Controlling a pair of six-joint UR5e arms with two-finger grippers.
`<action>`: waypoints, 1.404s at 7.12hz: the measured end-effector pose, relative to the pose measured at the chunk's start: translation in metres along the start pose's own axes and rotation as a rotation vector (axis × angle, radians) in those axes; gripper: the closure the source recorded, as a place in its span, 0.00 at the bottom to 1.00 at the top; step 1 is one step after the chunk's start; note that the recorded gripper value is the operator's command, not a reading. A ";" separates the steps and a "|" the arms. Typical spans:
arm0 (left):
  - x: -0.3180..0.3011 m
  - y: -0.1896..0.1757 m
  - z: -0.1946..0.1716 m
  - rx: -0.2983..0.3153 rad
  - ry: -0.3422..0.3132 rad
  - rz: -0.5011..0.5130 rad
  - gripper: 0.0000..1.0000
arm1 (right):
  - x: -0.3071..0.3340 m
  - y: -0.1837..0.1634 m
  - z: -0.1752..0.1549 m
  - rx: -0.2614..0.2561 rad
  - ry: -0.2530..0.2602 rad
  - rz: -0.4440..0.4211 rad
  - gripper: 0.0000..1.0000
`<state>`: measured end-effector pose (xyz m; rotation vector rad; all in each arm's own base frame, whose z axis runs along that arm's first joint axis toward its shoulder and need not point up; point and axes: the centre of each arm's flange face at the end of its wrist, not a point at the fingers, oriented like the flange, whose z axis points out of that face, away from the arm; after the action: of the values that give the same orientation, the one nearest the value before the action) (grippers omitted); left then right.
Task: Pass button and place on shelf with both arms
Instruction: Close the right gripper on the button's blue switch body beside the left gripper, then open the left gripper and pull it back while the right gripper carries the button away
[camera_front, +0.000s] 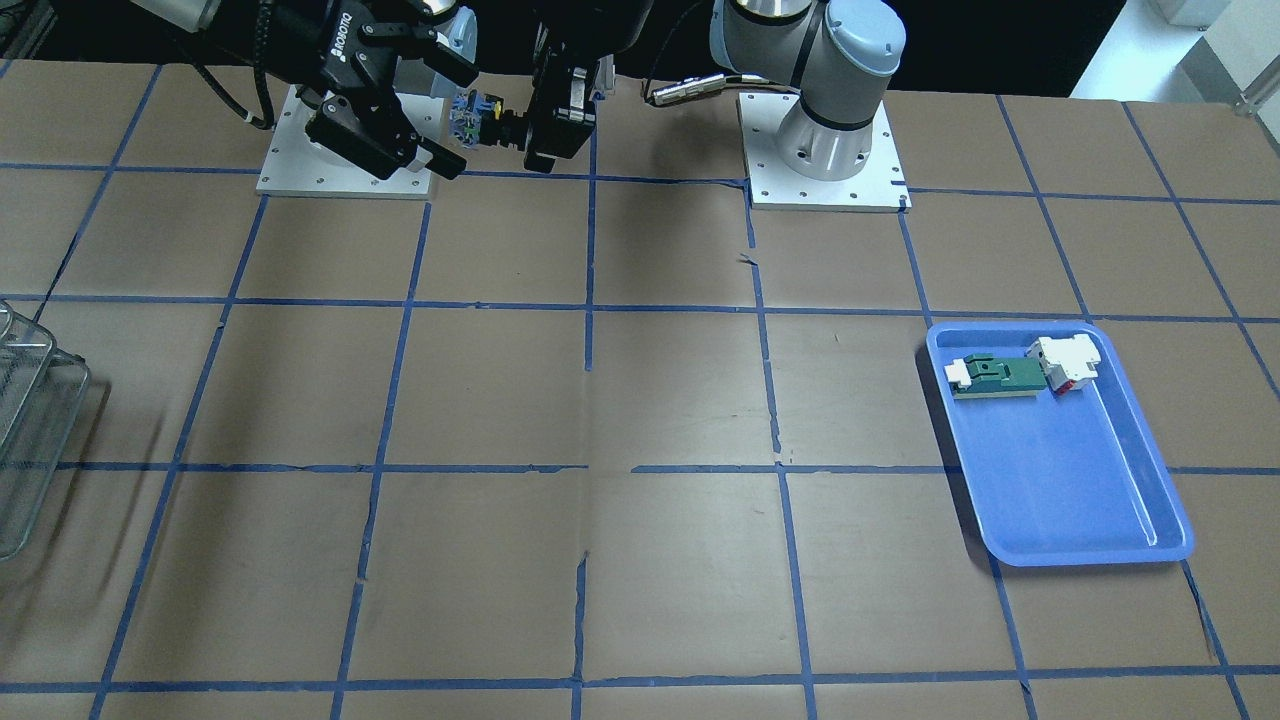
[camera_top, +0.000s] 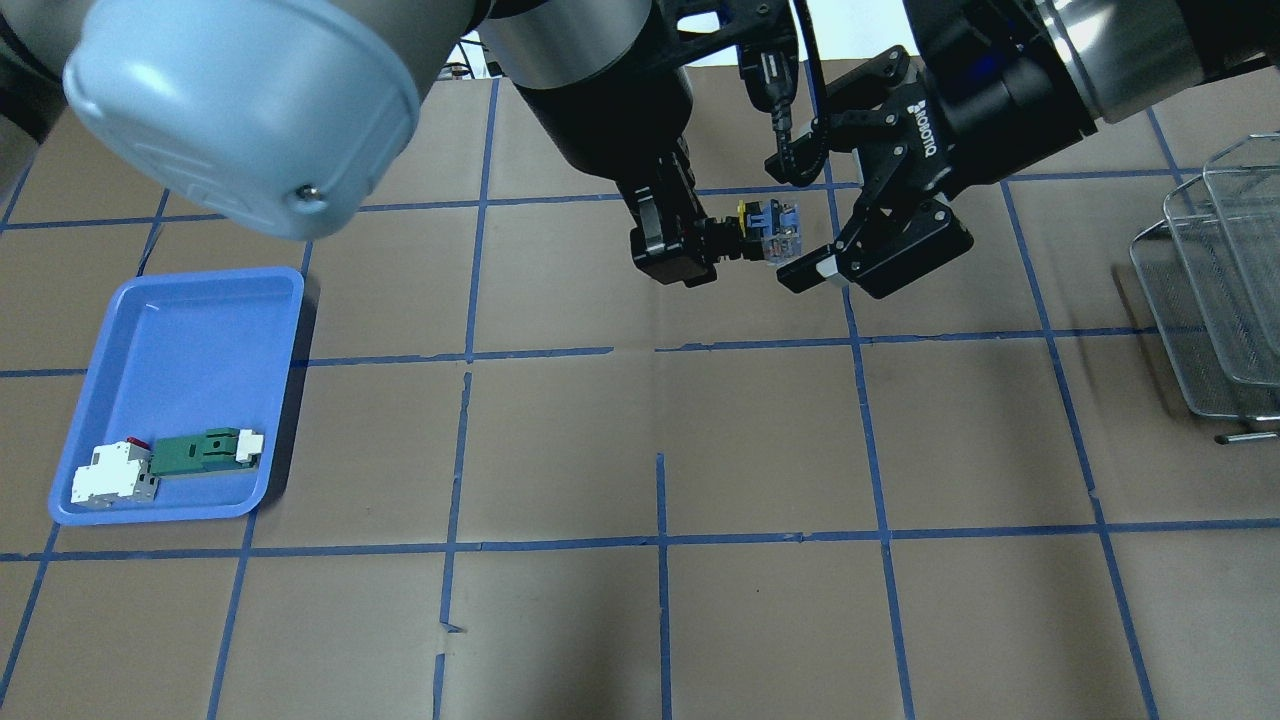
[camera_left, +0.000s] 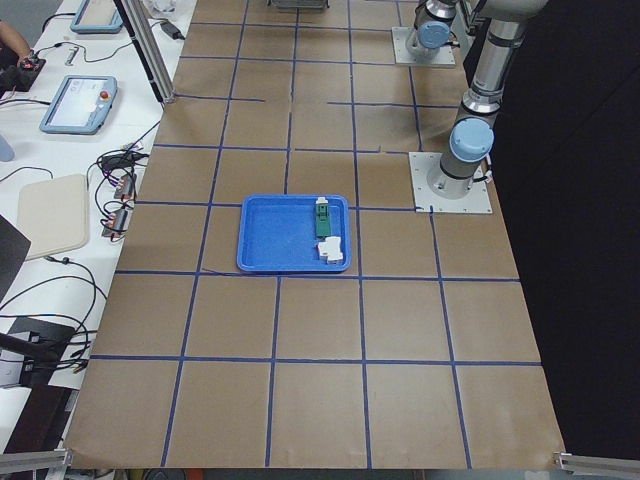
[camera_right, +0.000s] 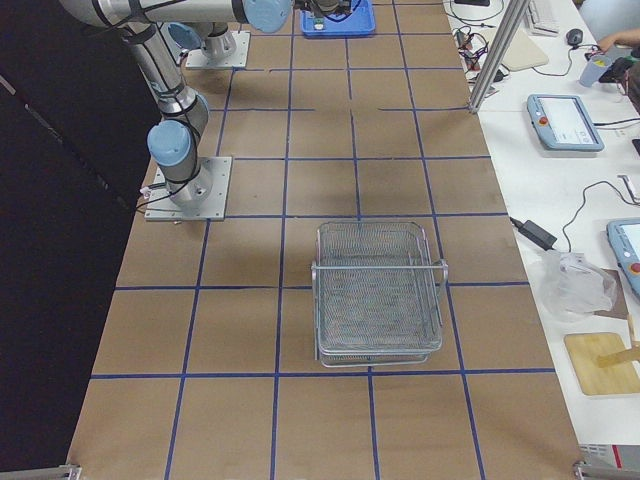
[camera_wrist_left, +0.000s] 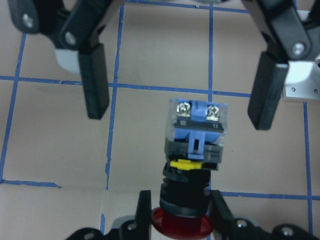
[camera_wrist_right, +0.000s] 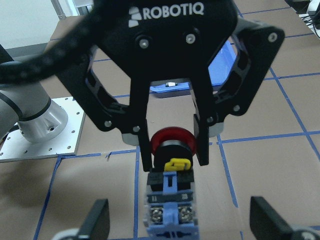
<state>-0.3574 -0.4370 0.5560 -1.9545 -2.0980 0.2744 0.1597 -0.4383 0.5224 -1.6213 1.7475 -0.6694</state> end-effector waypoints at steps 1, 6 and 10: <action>0.002 0.000 -0.001 0.002 -0.001 0.001 1.00 | -0.002 0.001 0.001 0.000 -0.004 0.004 0.05; 0.006 0.001 -0.005 0.004 -0.007 0.004 0.96 | -0.013 -0.008 -0.004 0.000 0.018 -0.032 0.72; 0.011 0.003 -0.014 -0.004 -0.030 0.010 0.00 | -0.012 -0.008 -0.005 0.000 0.019 -0.071 0.78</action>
<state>-0.3507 -0.4266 0.5692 -1.9750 -2.1094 0.3034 0.1617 -0.4273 0.5330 -1.6888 1.7102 -0.7201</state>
